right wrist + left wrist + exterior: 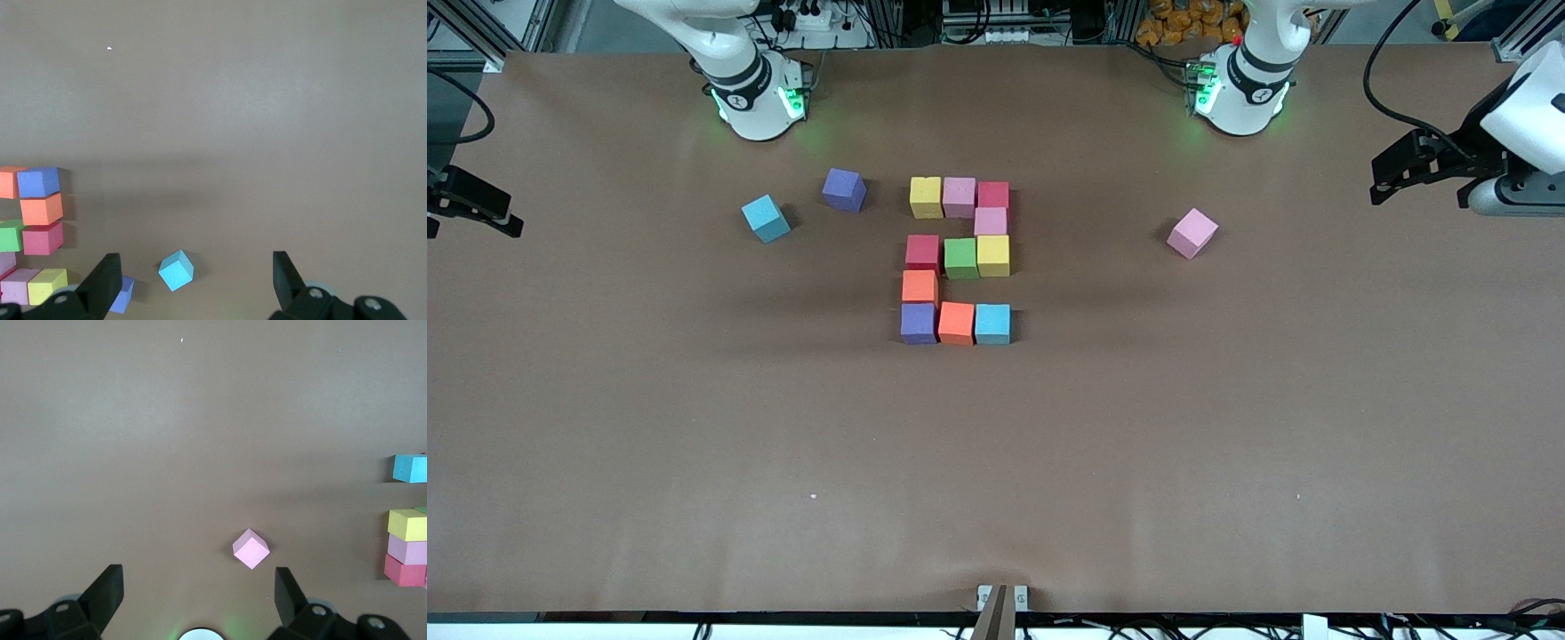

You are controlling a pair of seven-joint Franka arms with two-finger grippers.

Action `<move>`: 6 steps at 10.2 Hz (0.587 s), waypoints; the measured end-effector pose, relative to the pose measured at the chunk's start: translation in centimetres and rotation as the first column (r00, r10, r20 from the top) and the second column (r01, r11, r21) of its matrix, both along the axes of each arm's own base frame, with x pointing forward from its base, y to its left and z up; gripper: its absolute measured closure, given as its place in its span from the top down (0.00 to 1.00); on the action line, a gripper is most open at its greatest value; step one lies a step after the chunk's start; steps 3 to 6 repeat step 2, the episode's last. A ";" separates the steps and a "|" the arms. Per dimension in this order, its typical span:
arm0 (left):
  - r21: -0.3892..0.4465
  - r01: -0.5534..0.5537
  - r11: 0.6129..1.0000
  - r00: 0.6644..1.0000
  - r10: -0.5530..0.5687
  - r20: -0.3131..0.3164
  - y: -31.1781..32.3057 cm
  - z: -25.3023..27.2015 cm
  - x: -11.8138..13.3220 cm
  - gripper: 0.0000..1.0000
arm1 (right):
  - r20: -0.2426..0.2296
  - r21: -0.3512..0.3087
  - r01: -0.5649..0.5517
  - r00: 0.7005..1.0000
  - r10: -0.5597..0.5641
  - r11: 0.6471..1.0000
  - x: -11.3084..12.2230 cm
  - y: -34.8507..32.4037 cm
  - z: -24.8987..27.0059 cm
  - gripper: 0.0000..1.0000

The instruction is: Form number 2 with 11 blocks

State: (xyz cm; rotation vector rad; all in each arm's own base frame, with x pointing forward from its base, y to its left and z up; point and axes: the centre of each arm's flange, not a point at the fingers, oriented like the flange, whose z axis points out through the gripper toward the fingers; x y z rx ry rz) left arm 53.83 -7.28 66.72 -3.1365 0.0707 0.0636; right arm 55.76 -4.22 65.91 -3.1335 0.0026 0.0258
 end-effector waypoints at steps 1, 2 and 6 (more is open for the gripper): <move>0.000 0.000 1.000 1.000 0.000 0.000 0.0 0.0 0.0 1.00 | 0.000 0.000 0.000 1.000 0.000 1.000 0.0 0.0 0.0 1.00; 0.000 0.000 1.000 1.000 0.000 0.000 0.0 0.0 0.0 1.00 | 0.000 0.000 0.000 1.000 0.000 1.000 0.0 0.0 0.0 1.00; 0.000 0.000 1.000 1.000 0.000 0.000 0.0 0.0 0.0 1.00 | 0.000 0.000 0.000 1.000 0.000 1.000 0.0 0.0 0.0 1.00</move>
